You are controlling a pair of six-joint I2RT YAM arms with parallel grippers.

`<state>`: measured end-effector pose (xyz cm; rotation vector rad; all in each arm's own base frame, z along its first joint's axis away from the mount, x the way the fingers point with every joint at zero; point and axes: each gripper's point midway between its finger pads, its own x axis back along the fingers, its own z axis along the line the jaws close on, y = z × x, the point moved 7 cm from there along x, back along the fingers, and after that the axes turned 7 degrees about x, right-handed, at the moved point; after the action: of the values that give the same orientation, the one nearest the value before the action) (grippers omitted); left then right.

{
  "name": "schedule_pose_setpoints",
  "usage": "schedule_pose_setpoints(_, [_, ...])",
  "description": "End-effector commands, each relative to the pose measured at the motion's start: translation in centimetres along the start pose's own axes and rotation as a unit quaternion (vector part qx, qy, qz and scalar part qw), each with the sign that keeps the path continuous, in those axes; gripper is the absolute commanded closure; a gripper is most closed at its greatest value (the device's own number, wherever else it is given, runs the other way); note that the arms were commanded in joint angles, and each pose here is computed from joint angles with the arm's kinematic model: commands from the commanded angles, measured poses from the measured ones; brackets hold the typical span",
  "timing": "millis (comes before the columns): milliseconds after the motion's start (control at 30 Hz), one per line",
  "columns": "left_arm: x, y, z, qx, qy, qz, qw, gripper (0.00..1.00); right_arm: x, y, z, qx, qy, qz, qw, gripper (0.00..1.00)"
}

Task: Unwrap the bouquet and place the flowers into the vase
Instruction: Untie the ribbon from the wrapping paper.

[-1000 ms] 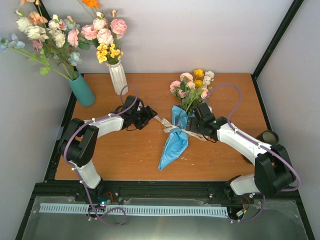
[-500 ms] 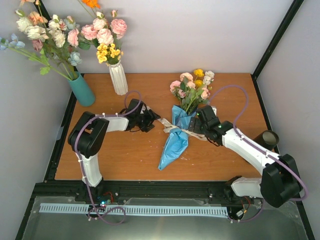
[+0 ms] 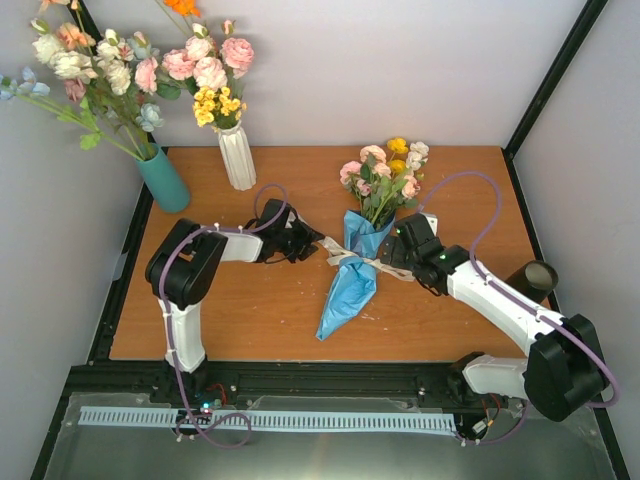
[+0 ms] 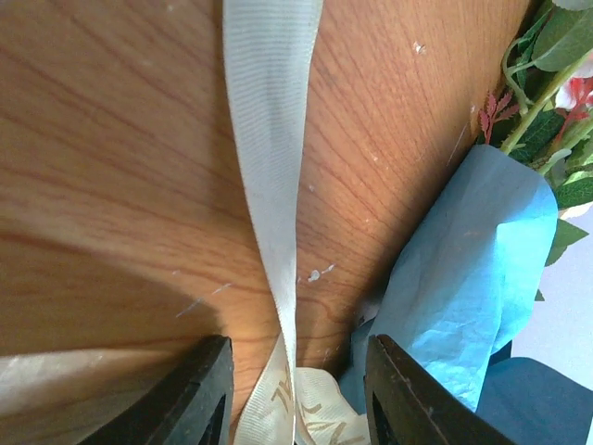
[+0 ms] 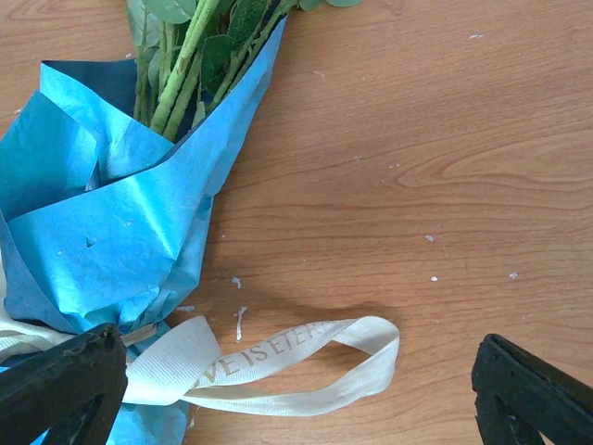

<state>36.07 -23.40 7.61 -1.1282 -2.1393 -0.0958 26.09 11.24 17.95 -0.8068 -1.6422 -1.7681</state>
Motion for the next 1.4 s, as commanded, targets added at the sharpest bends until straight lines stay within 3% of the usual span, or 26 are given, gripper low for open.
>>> schedule_pose_setpoints(0, [-0.7,0.3,-1.1,0.009,-0.016,-0.014,1.0,0.62,0.4,0.2,-0.5,-0.002,-0.014,-0.014,1.0,0.0])
schedule_pose_setpoints(267, [-2.0,1.1,-1.1,0.014,-0.017,-0.023,0.999,0.69,0.9,0.2,-0.9,0.003,-0.022,-0.02,1.0,0.0])
schedule_pose_setpoints(467, [-1.9,1.5,-1.2,0.01,-0.021,-0.043,0.999,0.99,1.3,0.2,-1.1,0.004,-0.023,-0.025,0.999,0.0])
schedule_pose_setpoints(767, [2.5,0.6,-2.2,-0.021,-0.085,-0.105,0.991,1.0,1.3,0.2,-0.8,0.002,-0.008,-0.027,1.0,0.0])
schedule_pose_setpoints(1367, [10.5,-1.5,-2.0,-0.091,-0.1,-0.196,0.971,1.0,-0.2,0.4,1.2,0.01,0.049,-0.001,0.999,0.0])
